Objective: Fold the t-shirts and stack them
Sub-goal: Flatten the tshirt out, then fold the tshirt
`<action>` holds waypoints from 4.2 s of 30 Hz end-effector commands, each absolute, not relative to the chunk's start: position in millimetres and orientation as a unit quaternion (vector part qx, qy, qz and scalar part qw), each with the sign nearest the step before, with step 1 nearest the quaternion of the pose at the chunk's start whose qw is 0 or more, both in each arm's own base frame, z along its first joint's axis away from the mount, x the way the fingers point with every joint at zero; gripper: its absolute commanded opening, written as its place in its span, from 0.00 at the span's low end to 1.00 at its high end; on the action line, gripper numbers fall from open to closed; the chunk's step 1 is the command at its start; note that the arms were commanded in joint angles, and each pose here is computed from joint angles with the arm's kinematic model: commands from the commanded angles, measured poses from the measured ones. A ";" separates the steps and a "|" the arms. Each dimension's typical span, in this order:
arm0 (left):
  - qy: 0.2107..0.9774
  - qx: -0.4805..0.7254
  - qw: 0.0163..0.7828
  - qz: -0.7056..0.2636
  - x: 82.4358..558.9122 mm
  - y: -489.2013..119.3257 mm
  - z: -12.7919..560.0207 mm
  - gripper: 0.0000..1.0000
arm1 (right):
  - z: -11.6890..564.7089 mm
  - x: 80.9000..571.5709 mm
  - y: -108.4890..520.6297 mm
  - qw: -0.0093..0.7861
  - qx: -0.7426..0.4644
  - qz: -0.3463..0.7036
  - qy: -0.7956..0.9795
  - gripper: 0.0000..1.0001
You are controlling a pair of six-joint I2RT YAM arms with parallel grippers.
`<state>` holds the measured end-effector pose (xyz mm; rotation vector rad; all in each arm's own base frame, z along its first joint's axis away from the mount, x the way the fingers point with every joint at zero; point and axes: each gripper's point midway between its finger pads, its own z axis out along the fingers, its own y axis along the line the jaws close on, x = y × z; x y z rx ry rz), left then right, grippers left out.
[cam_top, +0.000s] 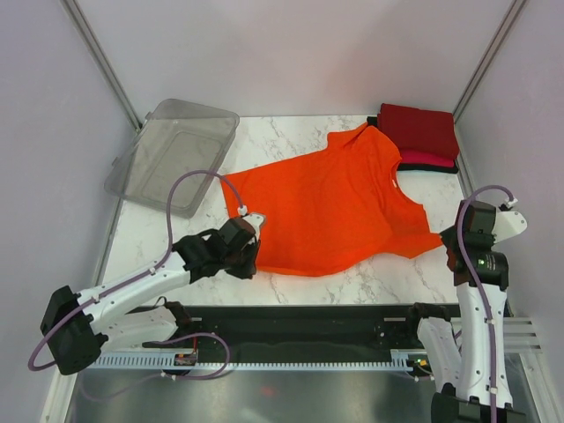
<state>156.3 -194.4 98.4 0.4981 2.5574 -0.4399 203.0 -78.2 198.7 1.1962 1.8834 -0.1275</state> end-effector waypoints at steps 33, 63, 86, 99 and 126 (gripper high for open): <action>0.955 0.079 0.271 -0.088 160.9 -184.4 111.9 0.02 | 151.5 223.5 -62.5 0.382 0.466 -0.023 0.798 0.00; 0.976 -0.008 0.219 0.005 281.4 -133.5 72.5 0.02 | 167.3 460.0 -29.7 0.371 0.227 -0.096 0.895 0.00; 0.978 -0.009 0.202 0.043 304.6 -127.6 57.0 0.02 | 165.4 517.5 9.5 0.407 0.006 -0.070 0.911 0.00; 0.980 -0.008 0.182 0.076 306.9 -118.1 46.2 0.02 | 153.0 529.7 19.9 0.401 -0.060 -0.093 0.910 0.00; 0.951 0.113 0.209 -0.199 269.3 -258.3 110.1 0.41 | 131.1 398.0 0.7 0.299 0.309 0.058 0.901 0.48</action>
